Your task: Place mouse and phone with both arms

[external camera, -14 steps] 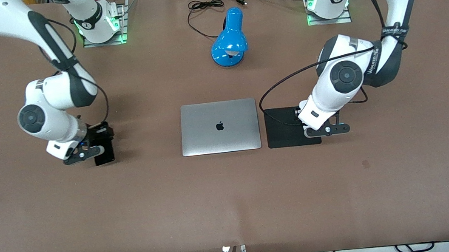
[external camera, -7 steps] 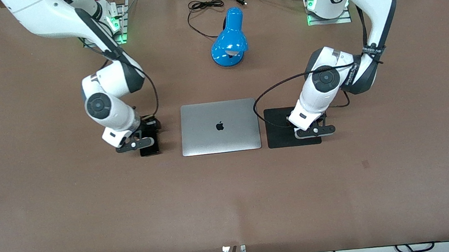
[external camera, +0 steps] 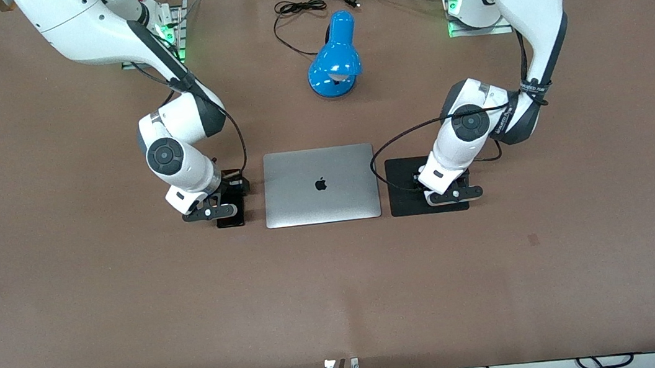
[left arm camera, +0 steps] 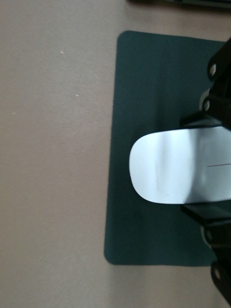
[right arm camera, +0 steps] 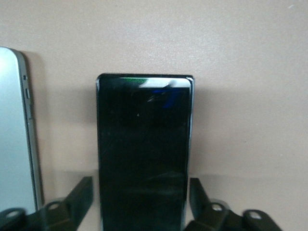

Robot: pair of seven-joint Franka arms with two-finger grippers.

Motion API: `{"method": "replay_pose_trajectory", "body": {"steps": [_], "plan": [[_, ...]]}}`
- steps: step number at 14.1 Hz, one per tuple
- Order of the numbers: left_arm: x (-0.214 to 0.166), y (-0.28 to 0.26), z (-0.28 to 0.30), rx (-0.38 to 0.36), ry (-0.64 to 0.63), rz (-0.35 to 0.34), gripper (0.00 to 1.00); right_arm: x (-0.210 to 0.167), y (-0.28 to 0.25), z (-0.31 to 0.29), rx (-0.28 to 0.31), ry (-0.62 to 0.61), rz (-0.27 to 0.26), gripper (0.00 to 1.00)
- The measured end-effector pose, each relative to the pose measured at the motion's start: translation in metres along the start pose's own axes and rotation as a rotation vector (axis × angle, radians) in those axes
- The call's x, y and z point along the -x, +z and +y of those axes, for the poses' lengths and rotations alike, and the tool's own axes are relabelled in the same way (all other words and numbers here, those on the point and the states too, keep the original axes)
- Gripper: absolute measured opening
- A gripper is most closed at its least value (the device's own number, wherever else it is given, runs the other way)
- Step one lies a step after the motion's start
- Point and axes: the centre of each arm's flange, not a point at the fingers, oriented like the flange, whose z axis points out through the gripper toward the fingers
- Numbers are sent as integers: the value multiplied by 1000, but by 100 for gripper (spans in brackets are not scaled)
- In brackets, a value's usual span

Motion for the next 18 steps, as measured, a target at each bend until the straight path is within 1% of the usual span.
{"method": "replay_pose_trajectory", "body": {"steps": [1,2,3,4,6,7,8,9,10,11,14,15,16,18], "plan": [[-3,-5,0,3,-2,9,87,-3,-3,-1,-3,0,9,99],[-4,-12,1,2,-2,14,95,-8,-12,-1,-8,3,24,99],[-7,-20,1,-6,-3,11,100,-15,-25,1,-9,10,36,100],[-11,-34,1,-22,-5,1,100,-24,-45,9,-7,25,45,100],[-26,-81,-3,-73,9,-31,100,-44,-104,44,-3,69,68,100],[-34,-111,-8,-103,28,-52,100,-52,-139,69,-5,95,95,100],[-44,-144,-18,-134,45,-84,100,-58,-176,100,-8,131,138,100],[-54,-177,-32,-158,61,-117,100,-59,-211,132,-9,161,181,100],[-64,-208,-48,-172,76,-142,100,-57,-244,165,-2,173,214,100],[-74,-234,-65,-176,92,-157,100,-51,-273,192,9,173,224,100],[-86,-288,-110,-186,110,-228,100,-34,-356,247,39,204,181,100],[-87,-303,-121,-183,100,-237,100,-30,-379,259,43,219,170,100],[-85,-321,-128,-168,106,-230,100,-26,-396,270,47,220,156,100],[-76,-357,-150,-116,146,-220,100,-18,-413,280,54,156,109,100]]}}
